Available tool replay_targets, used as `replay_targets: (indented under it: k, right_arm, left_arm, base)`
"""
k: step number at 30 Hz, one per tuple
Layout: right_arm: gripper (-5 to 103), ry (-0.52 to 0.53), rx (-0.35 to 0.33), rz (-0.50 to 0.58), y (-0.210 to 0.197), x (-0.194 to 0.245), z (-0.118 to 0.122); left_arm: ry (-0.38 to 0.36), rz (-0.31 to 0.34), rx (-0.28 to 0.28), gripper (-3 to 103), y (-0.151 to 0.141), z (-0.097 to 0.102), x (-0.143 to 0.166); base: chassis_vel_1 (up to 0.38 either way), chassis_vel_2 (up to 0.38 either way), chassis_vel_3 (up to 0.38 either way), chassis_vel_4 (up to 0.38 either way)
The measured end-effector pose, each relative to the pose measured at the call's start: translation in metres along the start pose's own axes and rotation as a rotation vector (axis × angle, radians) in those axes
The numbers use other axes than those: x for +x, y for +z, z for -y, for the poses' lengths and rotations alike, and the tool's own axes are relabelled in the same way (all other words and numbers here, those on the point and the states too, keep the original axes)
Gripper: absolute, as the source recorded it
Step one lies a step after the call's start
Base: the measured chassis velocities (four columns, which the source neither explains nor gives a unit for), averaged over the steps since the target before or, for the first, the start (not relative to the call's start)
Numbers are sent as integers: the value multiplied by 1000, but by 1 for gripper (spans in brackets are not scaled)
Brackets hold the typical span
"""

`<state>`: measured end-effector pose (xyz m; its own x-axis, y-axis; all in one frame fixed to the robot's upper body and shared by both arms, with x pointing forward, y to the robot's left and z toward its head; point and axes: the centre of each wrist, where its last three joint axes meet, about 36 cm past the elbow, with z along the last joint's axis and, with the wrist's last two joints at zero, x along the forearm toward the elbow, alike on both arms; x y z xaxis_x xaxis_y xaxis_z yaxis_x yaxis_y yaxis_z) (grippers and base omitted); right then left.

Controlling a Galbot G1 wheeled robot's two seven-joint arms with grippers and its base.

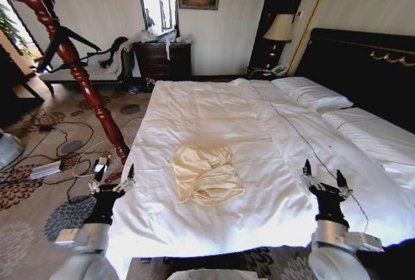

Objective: Pick up the clothes from the bed and hang them on the clothes hanger.

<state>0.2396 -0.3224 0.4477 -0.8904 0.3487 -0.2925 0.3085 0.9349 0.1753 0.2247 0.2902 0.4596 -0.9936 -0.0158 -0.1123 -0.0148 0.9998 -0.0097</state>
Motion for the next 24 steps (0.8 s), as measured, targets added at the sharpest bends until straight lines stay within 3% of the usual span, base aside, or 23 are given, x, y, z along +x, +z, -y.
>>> replay_targets:
  k: [6, 21, 24]
  right_arm:
    - [100, 21, -12, 6, 1, -1, -3]
    - [100, 55, -10, 0, 8, -5, -1]
    - [100, 56, -9, -1, 9, -5, -1]
  left_arm:
    - [38, 4, 7, 100, 1, 3, -1]
    - [148, 25, -44, 100, 3, -5, 1]
    - [218, 13, -110, 100, 11, -11, -1]
  base:
    - [0, 0, 0, 0]
    - [0, 0, 0, 0]
    - [0, 0, 0, 0]
